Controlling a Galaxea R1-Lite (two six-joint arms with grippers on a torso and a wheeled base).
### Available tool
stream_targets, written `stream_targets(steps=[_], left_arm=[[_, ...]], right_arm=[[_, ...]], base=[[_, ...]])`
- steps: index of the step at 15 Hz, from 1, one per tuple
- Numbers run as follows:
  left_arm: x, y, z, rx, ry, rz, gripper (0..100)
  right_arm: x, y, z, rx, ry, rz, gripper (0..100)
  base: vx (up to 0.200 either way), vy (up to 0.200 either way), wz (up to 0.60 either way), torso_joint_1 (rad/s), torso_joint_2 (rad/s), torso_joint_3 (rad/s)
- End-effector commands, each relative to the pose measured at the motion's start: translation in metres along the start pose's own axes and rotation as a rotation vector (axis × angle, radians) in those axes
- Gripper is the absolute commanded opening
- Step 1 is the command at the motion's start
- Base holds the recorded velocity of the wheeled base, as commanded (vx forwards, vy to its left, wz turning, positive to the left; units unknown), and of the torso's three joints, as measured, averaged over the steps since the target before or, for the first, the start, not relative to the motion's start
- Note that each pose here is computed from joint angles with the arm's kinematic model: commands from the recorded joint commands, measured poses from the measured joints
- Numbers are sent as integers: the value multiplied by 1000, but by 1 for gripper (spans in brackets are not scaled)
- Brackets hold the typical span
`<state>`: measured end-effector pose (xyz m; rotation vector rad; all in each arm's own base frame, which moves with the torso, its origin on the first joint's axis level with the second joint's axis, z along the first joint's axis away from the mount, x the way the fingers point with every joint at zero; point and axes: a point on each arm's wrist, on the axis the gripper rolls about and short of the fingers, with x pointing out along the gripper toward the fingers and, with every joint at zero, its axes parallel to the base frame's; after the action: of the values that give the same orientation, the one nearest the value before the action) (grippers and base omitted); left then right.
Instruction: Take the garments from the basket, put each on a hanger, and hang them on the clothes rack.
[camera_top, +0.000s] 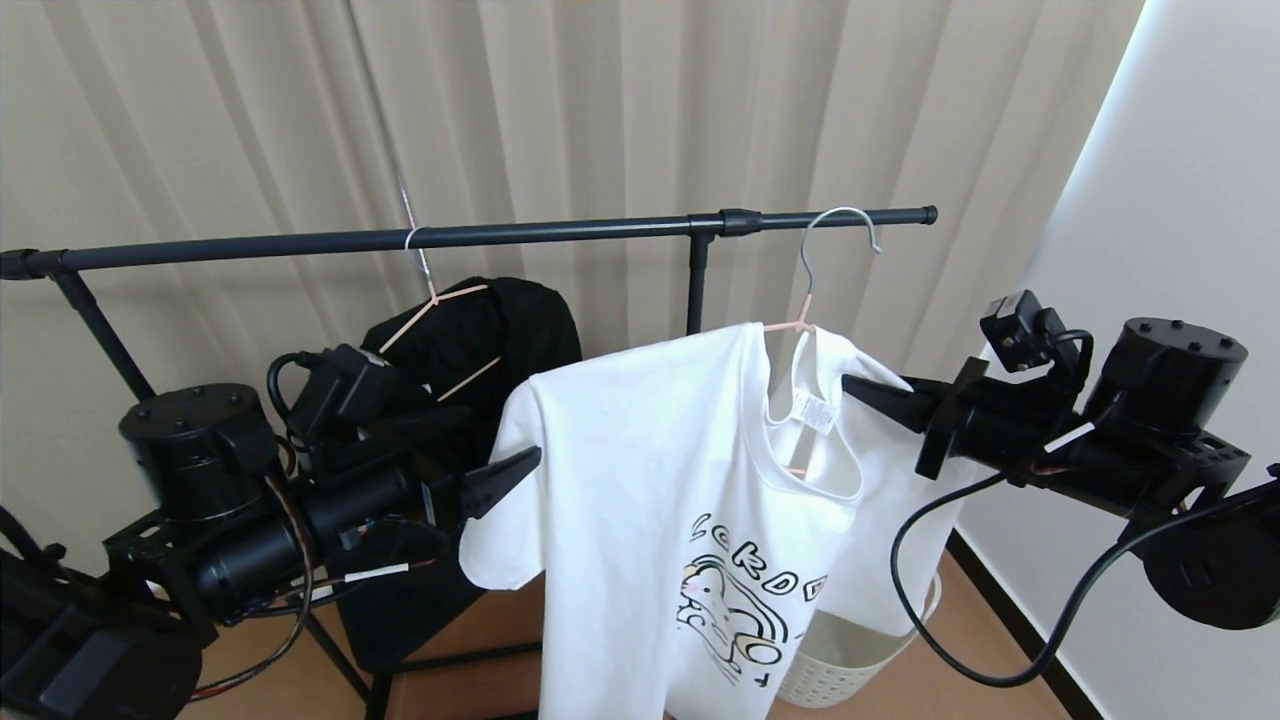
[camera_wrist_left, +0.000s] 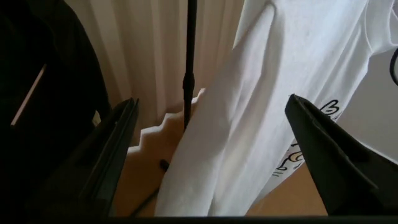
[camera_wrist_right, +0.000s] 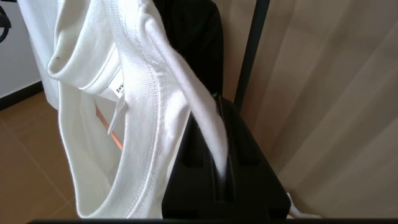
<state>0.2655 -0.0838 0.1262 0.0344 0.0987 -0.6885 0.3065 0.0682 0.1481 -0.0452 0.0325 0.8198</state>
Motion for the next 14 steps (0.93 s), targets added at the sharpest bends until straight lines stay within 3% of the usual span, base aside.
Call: stream_targets(steps=[1,5,6,14], left_arm=[[10,4,-17,-19,40,4,100],[11,5,-17,-16,33,9,100],[11,5,-17,-16,33,9,0],[8,16,-16,-13,24,44,0]], right_arm=[[-1,1,1,-3,-4,2,0],[0,1,1,-2,-2,2,0],[0,1,0,-1,-1,2,0],[-1,-8,2,-3,-10,-21,0]], base=[[0,0,0,0,0,0],[0,0,0,0,0,0],[0,0,0,0,0,0],[0,0,0,0,0,0]])
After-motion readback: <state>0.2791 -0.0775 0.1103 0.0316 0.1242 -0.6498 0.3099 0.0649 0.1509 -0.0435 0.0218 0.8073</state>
